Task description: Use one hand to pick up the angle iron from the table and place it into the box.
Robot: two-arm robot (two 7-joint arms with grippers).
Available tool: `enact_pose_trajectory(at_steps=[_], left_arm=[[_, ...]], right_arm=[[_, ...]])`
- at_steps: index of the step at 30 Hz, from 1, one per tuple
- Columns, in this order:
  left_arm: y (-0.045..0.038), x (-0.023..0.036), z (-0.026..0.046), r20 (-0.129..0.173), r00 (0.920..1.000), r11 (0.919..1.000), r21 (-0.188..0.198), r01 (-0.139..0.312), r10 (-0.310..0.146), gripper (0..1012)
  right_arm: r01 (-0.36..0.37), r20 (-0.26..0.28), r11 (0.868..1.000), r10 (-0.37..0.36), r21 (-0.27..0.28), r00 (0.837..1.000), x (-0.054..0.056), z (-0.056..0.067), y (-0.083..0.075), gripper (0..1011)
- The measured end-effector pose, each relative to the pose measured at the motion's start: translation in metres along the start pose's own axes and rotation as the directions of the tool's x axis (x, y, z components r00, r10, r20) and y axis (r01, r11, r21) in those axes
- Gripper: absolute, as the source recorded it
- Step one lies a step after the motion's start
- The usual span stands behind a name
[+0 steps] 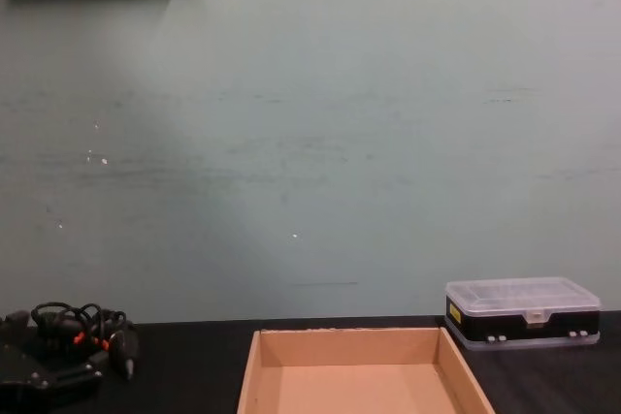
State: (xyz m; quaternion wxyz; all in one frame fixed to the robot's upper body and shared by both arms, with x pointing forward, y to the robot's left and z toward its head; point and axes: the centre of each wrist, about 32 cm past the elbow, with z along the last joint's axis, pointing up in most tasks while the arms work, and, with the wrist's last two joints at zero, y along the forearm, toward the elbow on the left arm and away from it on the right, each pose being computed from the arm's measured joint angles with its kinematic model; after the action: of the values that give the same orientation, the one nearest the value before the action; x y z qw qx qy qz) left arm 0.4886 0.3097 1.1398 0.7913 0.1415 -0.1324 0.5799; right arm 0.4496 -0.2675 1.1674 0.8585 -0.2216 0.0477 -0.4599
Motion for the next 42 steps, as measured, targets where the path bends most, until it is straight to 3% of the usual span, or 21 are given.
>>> enact_pose_trajectory(at_steps=[3, 9, 11, 13, 16, 35, 42], left_arm=[[0.0, 0.0, 0.0, 0.0, 1.0, 1.0, 0.0, 0.0, 0.0, 1011], [0.0, 0.0, 0.0, 0.0, 1.0, 1.0, 0.0, 0.0, 0.0, 1011], [0.0, 0.0, 0.0, 0.0, 1.0, 1.0, 0.0, 0.0, 0.0, 1011], [0.0, 0.0, 0.0, 0.0, 1.0, 1.0, 0.0, 0.0, 0.0, 1011], [0.0, 0.0, 0.0, 0.0, 1.0, 1.0, 0.0, 0.0, 0.0, 1011], [0.0, 0.0, 0.0, 0.0, 1.0, 1.0, 0.0, 0.0, 0.0, 1011], [0.0, 0.0, 0.0, 0.0, 1.0, 1.0, 0.0, 0.0, 0.0, 1012]], right_arm=[[0.0, 0.0, 1.0, 0.0, 0.0, 1.0, 0.0, 0.0001, -0.0001, 481], [0.0, 0.0, 1.0, 0.0, 0.0, 1.0, 0.0001, 0.0001, -0.0001, 253], [0.0, 0.0, 1.0, 0.0, 0.0, 1.0, 0.0001, 0.0001, -0.0001, 230], [0.0, 0.0, 1.0, 0.0, 0.0, 1.0, 0.0001, 0.0001, -0.0001, 119], [0.0, 0.0, 1.0, 0.0, 0.0, 1.0, 0.0001, 0.0001, -0.0001, 80], [0.0, 0.0, 1.0, 0.0, 0.0, 1.0, 0.0001, 0.0, -0.0001, 80], [-0.016, 0.022, 0.999, 0.015, 0.03, 1.0, -0.0003, 0.0042, -0.0054, 80]])
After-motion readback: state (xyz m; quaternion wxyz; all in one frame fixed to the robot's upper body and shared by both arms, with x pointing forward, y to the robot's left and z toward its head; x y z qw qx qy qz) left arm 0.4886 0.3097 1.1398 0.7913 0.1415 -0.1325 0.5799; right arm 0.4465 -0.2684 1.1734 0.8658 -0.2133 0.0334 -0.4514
